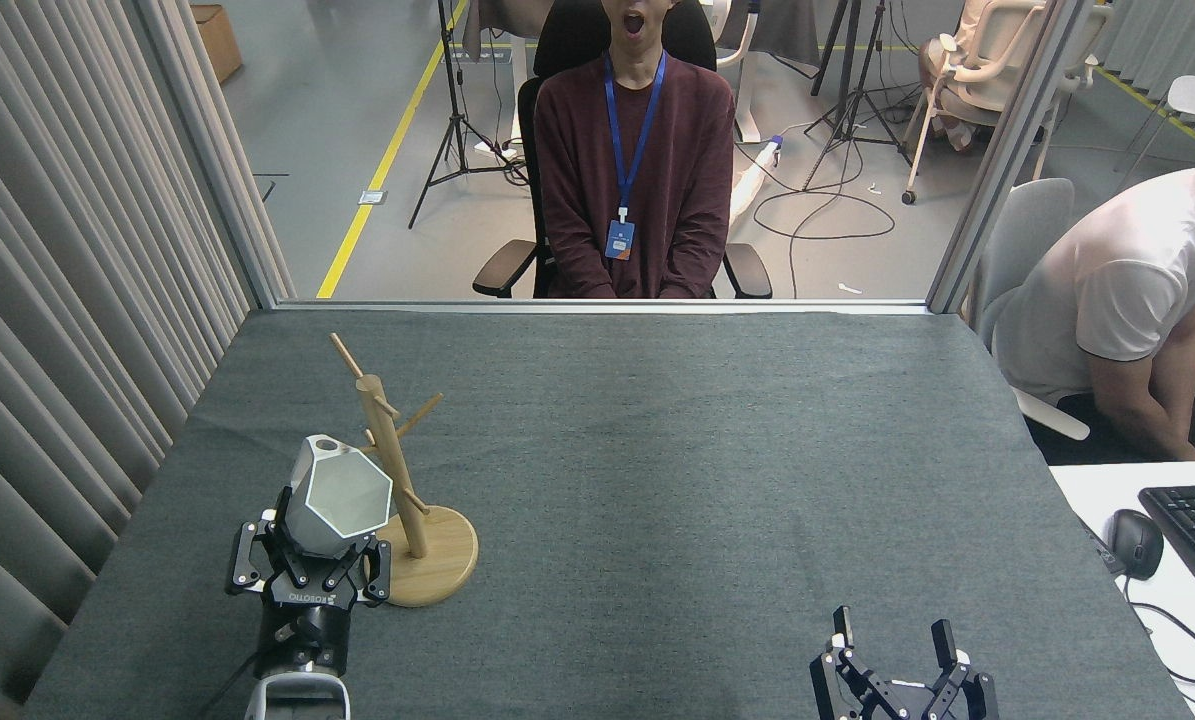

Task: Hang cup on storage rack
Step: 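Lift the cup with the left gripper toward a peg of the wooden stand, then hook the cup handle onto the peg and open the left gripper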

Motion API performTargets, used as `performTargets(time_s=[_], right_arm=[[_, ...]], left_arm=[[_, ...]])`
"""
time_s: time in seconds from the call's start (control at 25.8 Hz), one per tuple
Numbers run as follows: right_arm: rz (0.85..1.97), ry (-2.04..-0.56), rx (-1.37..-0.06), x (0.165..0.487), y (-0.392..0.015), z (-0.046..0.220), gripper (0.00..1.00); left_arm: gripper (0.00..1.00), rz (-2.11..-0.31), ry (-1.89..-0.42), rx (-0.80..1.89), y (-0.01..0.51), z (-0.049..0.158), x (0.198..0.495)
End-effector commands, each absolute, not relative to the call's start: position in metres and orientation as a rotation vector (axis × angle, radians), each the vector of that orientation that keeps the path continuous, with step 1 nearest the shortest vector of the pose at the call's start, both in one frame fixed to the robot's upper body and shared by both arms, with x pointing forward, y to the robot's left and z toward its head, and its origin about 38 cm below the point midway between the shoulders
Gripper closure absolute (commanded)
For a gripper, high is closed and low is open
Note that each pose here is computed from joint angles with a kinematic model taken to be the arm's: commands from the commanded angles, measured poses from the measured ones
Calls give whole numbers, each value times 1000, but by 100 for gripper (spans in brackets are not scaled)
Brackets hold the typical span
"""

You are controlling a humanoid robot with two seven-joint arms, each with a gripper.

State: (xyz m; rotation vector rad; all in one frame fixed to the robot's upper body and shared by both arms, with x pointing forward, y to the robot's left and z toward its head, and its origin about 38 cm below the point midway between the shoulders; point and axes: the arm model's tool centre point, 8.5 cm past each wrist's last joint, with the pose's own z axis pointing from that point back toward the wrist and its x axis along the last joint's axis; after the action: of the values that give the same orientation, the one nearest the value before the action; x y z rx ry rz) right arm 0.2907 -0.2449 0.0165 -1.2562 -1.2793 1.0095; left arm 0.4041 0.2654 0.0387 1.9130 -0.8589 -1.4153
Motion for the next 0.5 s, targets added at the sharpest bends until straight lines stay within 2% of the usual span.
performTargets(time_s=[0.0,0.08,0.12,0.46], right_arm=[[1009,-1278,-1256,292,-246,16,2],[1008,-1278,-1255,293,-246,16,2],[1009,-1277,-1254,293,-246,15,2],[1009,-1277,-1254,294,-245,15,2]], left_arm=[[23,-1425,-858,1910,264,36,404],[7,-1427,-860,1914,263,36,404],[4,-1426,-862,1913,263,36,404],[1,-1438,-859,1875,257,26,396]])
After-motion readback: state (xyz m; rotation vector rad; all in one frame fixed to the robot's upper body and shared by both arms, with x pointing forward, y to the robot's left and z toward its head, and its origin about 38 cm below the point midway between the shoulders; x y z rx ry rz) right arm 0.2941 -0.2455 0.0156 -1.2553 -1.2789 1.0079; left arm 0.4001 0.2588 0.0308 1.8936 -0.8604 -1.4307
